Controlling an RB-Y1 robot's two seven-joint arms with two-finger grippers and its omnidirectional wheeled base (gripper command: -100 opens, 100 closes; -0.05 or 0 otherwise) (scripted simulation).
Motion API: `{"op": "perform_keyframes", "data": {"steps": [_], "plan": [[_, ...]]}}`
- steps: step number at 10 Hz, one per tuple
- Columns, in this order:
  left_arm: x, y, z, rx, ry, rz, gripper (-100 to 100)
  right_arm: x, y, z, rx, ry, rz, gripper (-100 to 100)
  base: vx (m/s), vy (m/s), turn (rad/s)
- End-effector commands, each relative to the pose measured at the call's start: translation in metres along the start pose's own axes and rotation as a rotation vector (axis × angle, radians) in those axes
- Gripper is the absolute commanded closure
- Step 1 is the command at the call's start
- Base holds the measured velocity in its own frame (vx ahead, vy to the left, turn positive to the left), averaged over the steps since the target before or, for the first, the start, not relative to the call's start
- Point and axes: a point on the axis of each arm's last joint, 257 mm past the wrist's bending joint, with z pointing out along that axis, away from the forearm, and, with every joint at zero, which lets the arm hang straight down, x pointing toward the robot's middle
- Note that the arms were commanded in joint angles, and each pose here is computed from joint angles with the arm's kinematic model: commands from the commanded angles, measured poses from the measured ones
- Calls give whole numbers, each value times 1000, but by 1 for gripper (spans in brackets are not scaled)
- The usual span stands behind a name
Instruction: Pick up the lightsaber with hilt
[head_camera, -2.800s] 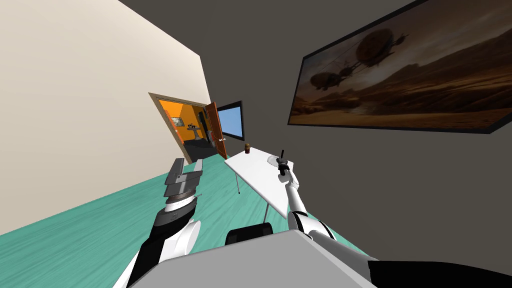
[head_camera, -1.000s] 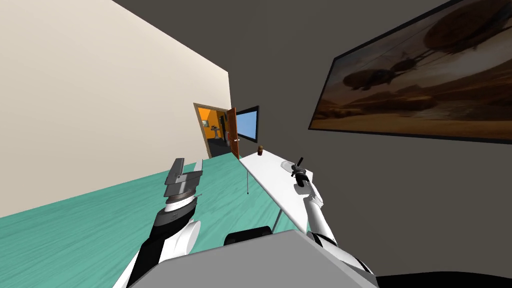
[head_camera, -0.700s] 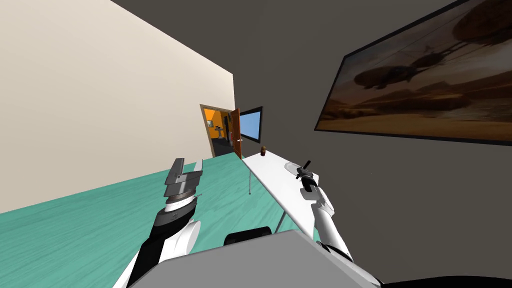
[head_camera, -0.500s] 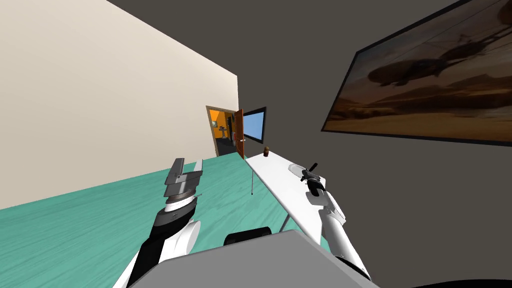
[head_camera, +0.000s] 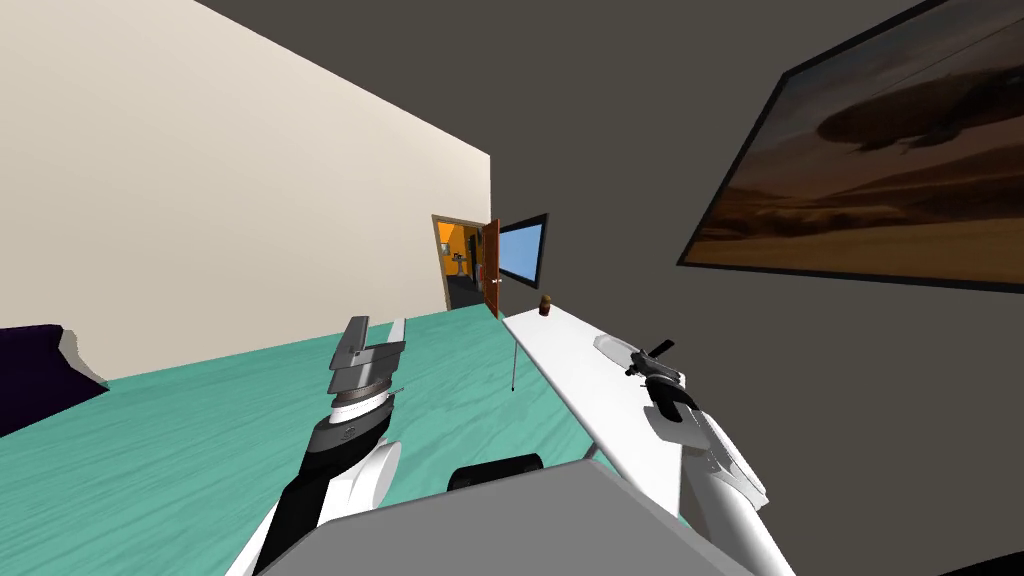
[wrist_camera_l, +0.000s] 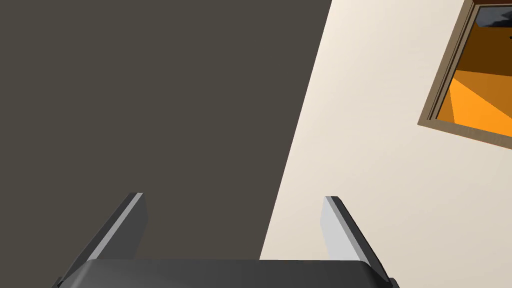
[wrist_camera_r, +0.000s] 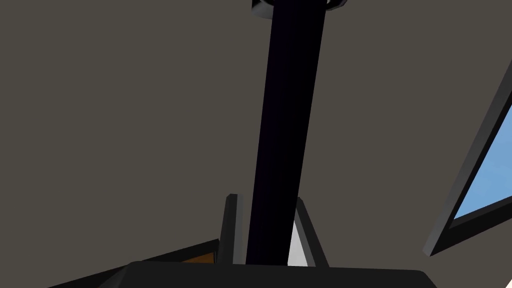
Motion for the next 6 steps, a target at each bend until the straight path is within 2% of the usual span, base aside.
{"op": "perform_keyframes", "data": {"steps": [1, 2, 3, 4, 5, 6], "plan": [[0, 0, 0, 0, 0, 0, 0, -16, -38, -5, 31, -23, -3, 100, 20, 49, 302], [0, 0, 0, 0, 0, 0, 0, -9, -48, -10, 40, -7, -19, 100, 28, 38, 191], [0, 0, 0, 0, 0, 0, 0, -35, -69, -12, 54, -49, -6, 100, 26, 56, 289], [0, 0, 0, 0, 0, 0, 0, -27, -80, -19, 65, -29, -25, 100, 31, 39, 164], [0, 0, 0, 0, 0, 0, 0, -31, -74, -16, 56, -34, -18, 100, 13, 13, -3], [0, 0, 0, 0, 0, 0, 0, -32, -75, -17, 57, -34, -18, 0, 0, 0, 0]]}}
